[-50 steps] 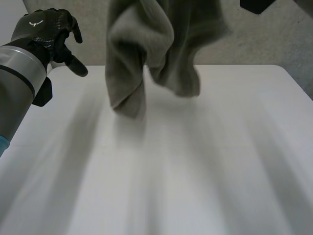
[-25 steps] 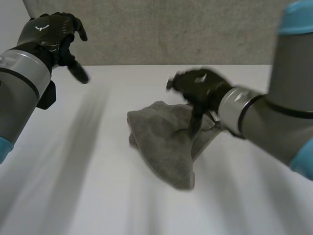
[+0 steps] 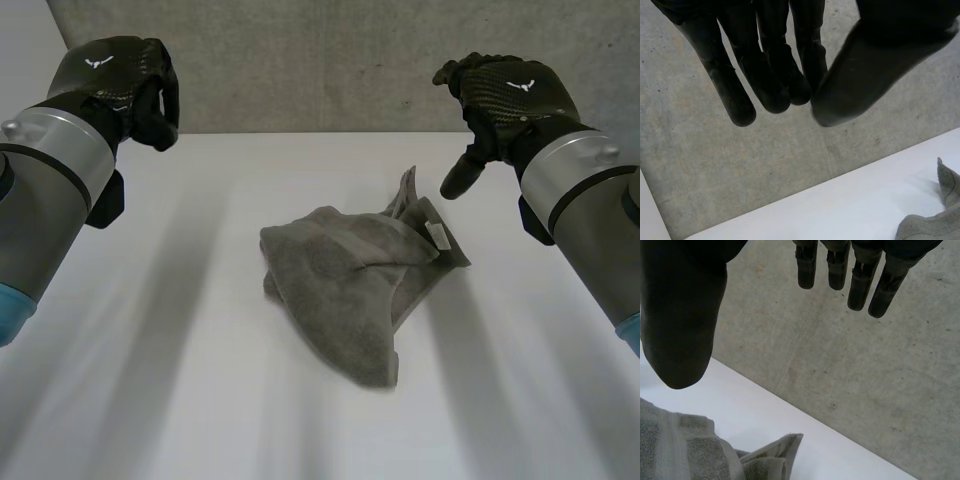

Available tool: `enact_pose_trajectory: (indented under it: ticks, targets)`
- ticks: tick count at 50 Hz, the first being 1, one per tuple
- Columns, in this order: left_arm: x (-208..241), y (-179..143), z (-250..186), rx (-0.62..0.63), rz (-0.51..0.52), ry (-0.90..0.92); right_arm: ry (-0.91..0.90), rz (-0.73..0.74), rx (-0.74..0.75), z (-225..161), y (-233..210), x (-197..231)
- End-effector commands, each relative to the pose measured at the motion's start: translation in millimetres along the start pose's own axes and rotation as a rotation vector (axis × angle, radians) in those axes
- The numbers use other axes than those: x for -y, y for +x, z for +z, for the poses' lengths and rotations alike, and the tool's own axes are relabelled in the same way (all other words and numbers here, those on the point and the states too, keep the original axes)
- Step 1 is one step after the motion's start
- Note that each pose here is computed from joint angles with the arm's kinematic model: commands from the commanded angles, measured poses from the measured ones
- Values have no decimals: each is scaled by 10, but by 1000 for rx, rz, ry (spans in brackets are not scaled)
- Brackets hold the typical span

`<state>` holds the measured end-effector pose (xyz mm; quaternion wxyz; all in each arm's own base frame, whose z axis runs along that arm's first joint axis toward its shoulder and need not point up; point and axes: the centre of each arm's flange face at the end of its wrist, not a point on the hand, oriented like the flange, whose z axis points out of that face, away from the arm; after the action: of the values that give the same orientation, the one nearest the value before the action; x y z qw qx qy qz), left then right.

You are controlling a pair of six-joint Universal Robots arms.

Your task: Fold the towel.

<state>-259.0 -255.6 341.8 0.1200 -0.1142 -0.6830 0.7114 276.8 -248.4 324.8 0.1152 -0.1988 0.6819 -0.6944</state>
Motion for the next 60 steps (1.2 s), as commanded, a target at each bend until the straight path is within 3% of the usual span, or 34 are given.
enact_pose_trajectory:
  ticks: [1,60]
  targets:
    - [-15,1,10,0,-1,-6,-13,-1,-26,38,113,16]
    - [-152,16,59,-10,15,-64,-57,-9,-50,115,233,-48]
